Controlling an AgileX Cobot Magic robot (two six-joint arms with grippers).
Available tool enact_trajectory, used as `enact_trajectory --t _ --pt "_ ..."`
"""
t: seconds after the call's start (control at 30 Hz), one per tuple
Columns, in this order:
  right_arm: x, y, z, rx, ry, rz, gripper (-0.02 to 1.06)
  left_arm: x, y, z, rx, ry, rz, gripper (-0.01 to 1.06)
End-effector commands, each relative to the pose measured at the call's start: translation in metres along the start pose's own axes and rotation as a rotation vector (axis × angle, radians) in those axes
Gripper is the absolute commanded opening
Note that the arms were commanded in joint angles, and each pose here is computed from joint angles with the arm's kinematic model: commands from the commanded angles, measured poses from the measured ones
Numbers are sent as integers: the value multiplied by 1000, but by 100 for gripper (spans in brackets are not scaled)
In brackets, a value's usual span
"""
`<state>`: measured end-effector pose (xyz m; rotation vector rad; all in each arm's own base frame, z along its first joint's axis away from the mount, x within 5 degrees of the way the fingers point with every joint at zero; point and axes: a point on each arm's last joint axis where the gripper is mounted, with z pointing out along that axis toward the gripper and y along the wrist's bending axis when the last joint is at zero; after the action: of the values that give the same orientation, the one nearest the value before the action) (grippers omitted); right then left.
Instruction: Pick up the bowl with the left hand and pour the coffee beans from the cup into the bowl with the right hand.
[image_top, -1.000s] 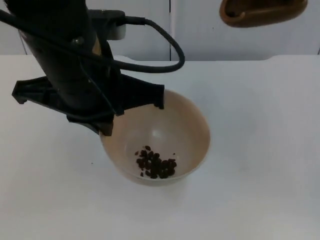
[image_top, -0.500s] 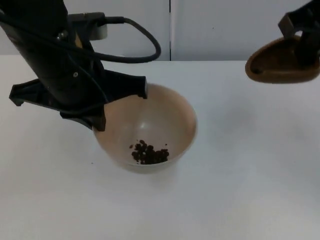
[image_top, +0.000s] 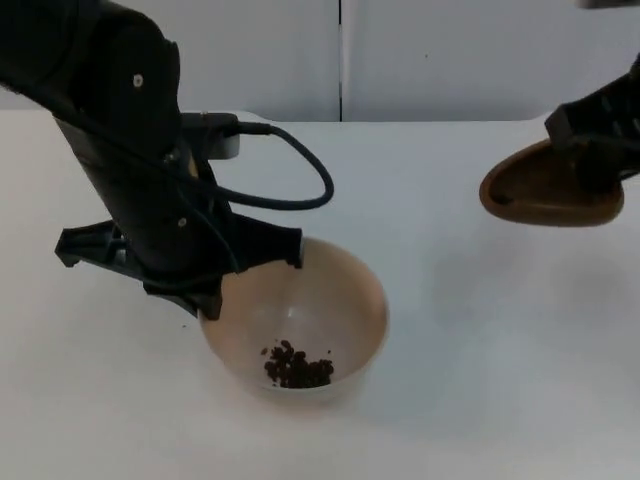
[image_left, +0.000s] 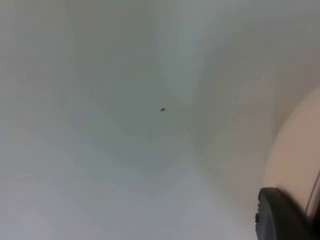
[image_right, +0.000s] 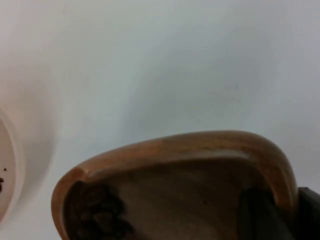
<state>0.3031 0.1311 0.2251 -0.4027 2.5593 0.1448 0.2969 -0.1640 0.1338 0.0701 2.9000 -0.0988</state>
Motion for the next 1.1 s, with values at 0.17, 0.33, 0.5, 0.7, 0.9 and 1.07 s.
enact_trajectory --t 0.17,0.33,0.5,0.7,0.9,1.07 --pt "10 -2 20 0 19 31 0 1 0 10 1 13 -6 0" --pt "14 -1 38 2 51 39 0 0 -1 10 1 6 -2 0" --pt "19 -1 55 4 74 46 0 0 1 10 -12 -1 23 0" --pt "25 -4 77 9 97 59 0 1 3 10 -34 16 40 0" --pt "28 -23 90 35 103 101 0 1 3 10 -35 15 43 0" --pt "33 -36 102 52 118 103 0 1 3 10 -36 14 45 0"
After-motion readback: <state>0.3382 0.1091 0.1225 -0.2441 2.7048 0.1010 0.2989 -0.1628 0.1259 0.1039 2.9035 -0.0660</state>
